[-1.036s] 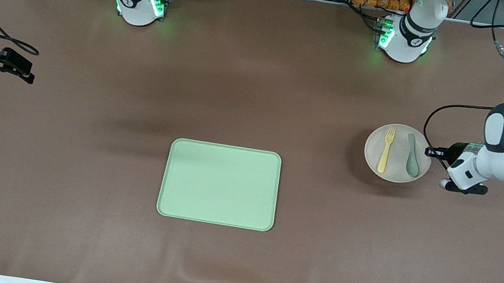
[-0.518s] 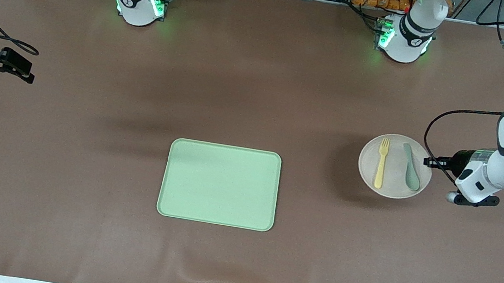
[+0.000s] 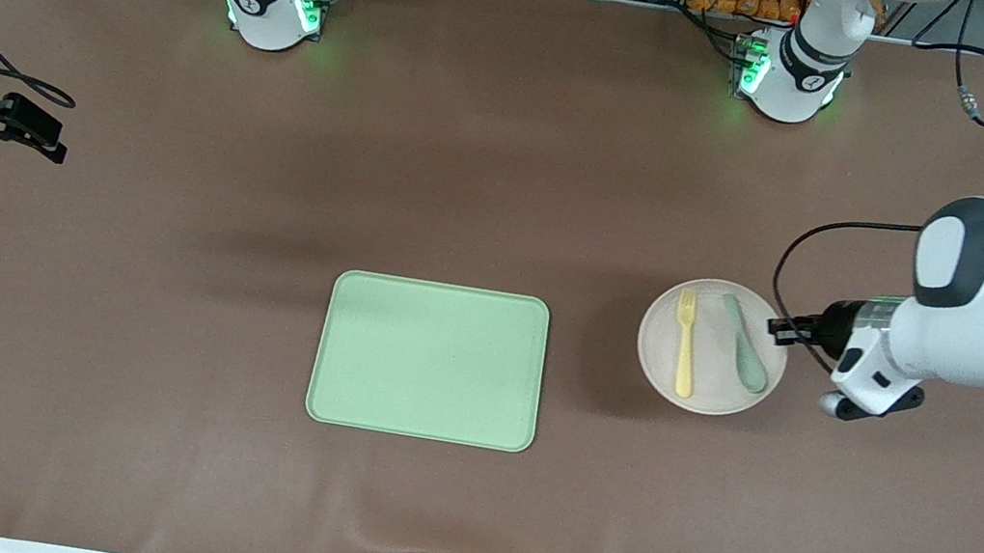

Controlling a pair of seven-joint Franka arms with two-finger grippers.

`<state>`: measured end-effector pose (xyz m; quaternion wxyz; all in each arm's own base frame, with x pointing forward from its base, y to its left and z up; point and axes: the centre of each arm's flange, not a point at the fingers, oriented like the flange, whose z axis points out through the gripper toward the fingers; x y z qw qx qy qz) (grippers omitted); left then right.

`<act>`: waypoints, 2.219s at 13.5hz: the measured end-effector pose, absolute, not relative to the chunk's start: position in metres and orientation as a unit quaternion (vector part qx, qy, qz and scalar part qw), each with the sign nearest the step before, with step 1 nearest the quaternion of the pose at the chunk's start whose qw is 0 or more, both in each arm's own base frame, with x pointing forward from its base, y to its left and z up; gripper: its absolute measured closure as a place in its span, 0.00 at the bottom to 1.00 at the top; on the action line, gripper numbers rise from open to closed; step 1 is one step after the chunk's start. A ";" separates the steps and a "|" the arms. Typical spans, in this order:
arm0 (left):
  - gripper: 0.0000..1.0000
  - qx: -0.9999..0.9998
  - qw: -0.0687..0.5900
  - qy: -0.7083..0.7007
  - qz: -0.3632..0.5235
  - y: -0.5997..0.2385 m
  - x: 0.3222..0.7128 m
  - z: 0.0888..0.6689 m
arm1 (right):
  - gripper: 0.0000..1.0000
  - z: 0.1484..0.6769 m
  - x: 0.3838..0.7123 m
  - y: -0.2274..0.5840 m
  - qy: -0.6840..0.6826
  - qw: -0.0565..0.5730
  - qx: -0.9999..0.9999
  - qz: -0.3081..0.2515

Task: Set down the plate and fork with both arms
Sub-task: 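Lift the plate with the left gripper and carry it toward the tray, then lower the plate onto the green tray with the left gripper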

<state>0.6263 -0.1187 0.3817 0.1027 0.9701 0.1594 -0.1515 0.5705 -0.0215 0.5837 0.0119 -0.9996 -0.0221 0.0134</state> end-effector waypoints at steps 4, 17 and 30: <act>0.95 0.961 0.086 0.201 -0.166 -0.206 0.633 0.365 | 0.00 0.583 0.570 -0.023 -0.021 0.012 -1.000 0.014; 0.95 0.935 0.133 0.314 -0.100 -0.381 0.624 0.303 | 0.00 0.582 0.570 -0.024 -0.020 0.012 -1.000 0.017; 0.95 0.933 0.157 0.316 -0.071 -0.467 0.590 0.235 | 0.00 0.578 0.571 -0.030 -0.015 0.013 -1.000 0.021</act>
